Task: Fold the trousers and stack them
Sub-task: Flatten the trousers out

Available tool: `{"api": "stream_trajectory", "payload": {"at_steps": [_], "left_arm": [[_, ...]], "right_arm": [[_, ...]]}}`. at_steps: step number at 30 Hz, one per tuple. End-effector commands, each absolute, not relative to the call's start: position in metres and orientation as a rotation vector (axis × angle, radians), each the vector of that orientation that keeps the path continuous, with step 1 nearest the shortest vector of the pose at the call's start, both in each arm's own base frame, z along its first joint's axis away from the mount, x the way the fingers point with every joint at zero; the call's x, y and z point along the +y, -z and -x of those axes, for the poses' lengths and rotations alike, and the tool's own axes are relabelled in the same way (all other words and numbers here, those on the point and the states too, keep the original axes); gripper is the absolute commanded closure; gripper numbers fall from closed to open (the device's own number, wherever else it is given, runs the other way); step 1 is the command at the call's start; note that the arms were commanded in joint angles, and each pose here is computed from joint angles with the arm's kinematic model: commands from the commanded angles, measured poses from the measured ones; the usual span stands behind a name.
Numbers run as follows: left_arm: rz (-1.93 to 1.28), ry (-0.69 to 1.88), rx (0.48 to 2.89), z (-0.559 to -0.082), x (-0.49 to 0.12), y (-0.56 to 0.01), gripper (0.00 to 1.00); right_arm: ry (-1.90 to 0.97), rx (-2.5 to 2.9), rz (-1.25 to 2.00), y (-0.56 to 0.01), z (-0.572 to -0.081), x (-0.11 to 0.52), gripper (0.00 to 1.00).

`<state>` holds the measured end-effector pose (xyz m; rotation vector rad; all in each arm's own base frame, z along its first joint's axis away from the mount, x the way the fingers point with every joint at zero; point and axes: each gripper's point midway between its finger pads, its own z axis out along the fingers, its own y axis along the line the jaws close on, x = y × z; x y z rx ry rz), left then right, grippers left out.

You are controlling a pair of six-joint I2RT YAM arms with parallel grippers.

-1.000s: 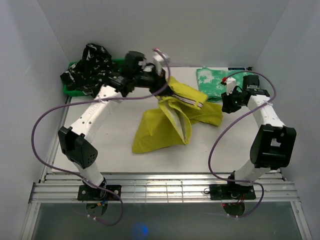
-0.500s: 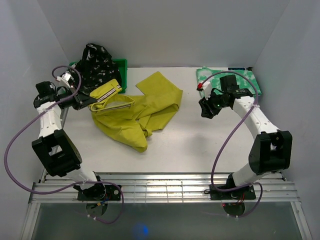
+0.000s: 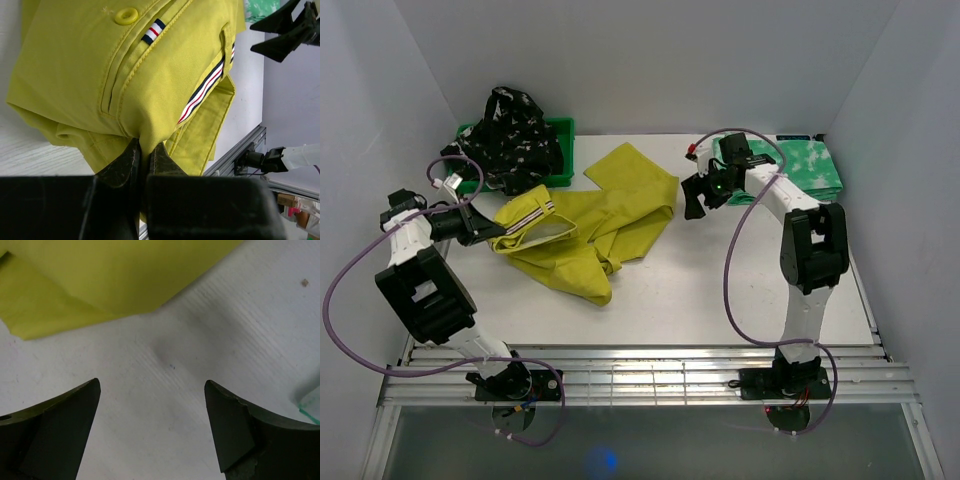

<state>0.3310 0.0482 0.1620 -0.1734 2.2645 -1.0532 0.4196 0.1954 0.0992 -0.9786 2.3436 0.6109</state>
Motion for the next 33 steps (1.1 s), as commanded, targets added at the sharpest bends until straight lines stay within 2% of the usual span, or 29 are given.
{"api": "stream_trajectory", "payload": {"at_steps": [1, 5, 8, 9, 11, 13, 14, 15, 19, 20, 21, 23, 25, 26, 29, 33], "left_arm": [[0.117, 0.997, 2.276, -0.328, 0.051, -0.169, 1.0], [0.112, 0.971, 2.28, -0.329, 0.053, -0.18, 1.0], [0.11, 0.948, 2.289, -0.326, 0.053, -0.186, 1.0], [0.106, 0.941, 2.288, -0.326, 0.053, -0.187, 1.0], [0.105, 0.931, 2.293, -0.324, 0.053, -0.188, 1.0], [0.083, 0.908, 2.294, -0.323, 0.054, -0.189, 1.0], [0.083, 0.907, 2.294, -0.323, 0.054, -0.189, 1.0], [0.073, 0.902, 2.29, -0.323, 0.055, -0.19, 1.0], [-0.035, 0.882, 2.239, -0.327, 0.053, -0.197, 1.0], [-0.055, 0.886, 2.223, -0.327, 0.052, -0.199, 1.0], [-0.08, 0.911, 2.188, -0.328, 0.049, -0.204, 1.0], [-0.113, 0.936, 2.151, -0.328, 0.045, -0.206, 1.0], [-0.133, 0.969, 2.108, -0.33, 0.041, -0.209, 1.0], [-0.143, 0.973, 2.097, -0.331, 0.04, -0.208, 1.0], [-0.159, 0.963, 2.081, -0.337, 0.043, -0.196, 1.0], [-0.089, 0.903, 2.136, -0.355, 0.062, -0.156, 1.0]], "right_arm": [[-0.747, 2.306, 0.873, -0.1, -0.447, 0.236, 0.09], [-0.819, 2.298, 0.865, -0.078, -0.462, 0.269, 0.09], [-0.835, 2.312, 0.923, -0.049, -0.464, 0.293, 0.13], [-0.836, 2.307, 0.931, -0.047, -0.466, 0.296, 0.18], [-0.814, 2.306, 0.941, -0.043, -0.47, 0.298, 0.4], [-0.714, 2.286, 0.969, -0.049, -0.476, 0.288, 0.78], [-0.691, 2.293, 0.958, -0.048, -0.479, 0.283, 0.78], [-0.662, 2.289, 0.954, -0.059, -0.475, 0.273, 0.92], [-0.575, 2.239, 0.93, -0.106, -0.455, 0.223, 0.92], [-0.536, 2.173, 0.892, -0.145, -0.452, 0.201, 0.92], [-0.526, 2.204, 0.878, -0.14, -0.436, 0.186, 0.92], [-0.453, 2.125, 0.824, -0.185, -0.425, 0.148, 0.92], [-0.407, 2.153, 0.823, -0.192, -0.401, 0.121, 0.92], [-0.354, 2.122, 0.796, -0.214, -0.391, 0.101, 0.92], [-0.216, 2.138, 0.814, -0.223, -0.355, 0.067, 0.92], [-0.095, 2.217, 0.88, -0.187, -0.322, 0.045, 0.92]]}}
